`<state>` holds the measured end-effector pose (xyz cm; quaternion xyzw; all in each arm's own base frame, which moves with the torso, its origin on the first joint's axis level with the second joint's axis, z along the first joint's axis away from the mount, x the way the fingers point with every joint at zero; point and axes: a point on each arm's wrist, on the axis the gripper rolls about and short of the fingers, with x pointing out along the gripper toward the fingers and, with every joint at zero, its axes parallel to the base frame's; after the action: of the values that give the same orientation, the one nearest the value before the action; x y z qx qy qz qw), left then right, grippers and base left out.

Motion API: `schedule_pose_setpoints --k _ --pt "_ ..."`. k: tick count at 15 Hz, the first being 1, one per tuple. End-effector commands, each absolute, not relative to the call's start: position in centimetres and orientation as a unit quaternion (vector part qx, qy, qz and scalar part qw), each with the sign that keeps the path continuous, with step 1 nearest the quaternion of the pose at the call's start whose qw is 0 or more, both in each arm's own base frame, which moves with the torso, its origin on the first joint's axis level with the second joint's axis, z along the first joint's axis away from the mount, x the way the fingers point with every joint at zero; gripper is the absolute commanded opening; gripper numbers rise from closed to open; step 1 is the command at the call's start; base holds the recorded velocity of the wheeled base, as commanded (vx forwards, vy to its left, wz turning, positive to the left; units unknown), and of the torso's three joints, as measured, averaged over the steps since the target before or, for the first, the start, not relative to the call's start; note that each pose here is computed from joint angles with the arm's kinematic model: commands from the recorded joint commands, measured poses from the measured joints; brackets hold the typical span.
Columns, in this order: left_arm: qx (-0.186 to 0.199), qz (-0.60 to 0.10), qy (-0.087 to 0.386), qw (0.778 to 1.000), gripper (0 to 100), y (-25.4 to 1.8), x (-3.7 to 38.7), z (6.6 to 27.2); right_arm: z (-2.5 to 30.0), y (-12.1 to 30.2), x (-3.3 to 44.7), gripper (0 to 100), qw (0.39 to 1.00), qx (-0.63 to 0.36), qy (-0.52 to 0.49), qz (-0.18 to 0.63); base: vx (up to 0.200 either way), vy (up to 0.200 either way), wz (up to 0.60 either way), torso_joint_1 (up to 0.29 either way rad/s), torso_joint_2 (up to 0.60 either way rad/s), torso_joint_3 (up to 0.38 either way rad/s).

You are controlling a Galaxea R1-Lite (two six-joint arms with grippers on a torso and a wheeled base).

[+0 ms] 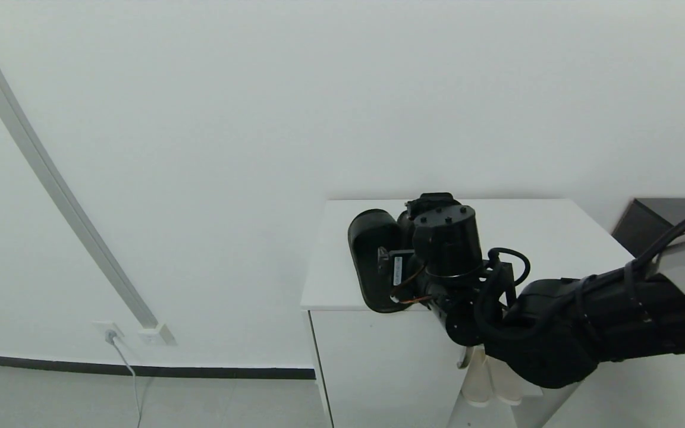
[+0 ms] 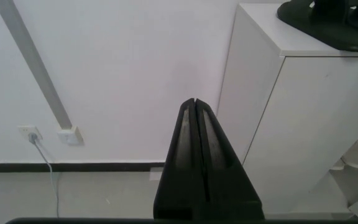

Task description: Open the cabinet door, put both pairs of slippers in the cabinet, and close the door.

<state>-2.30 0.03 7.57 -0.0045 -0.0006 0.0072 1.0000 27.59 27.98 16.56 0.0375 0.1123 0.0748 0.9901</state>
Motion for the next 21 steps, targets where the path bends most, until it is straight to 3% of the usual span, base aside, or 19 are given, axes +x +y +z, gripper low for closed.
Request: schedule_pose_setpoints --k 1,17,18,21 --pt "-0.005 0.008 0.0 1.0 0 0.0 -2.3 7.6 15.4 28.1 28.4 100 0.99 0.026 0.119 0.068 0.0 0.0 0.0 0.0 0.0 0.0" --pt "-0.008 0.009 0.0 1.0 0 0.0 -2.3 7.6 13.7 29.8 35.6 100 0.996 0.01 0.069 0.049 0.0 0.0 0.0 0.0 0.0 0.0" --pt "-0.008 0.009 0.0 1.0 0 0.0 -2.3 7.6 13.7 29.7 35.7 0 0.997 0.01 0.067 0.048 0.0 0.0 0.0 0.0 0.0 0.0" --pt "-0.008 0.009 0.0 1.0 0 0.0 -2.3 7.6 13.7 29.7 35.7 0 0.997 0.009 0.067 0.048 0.0 0.0 0.0 0.0 0.0 0.0"
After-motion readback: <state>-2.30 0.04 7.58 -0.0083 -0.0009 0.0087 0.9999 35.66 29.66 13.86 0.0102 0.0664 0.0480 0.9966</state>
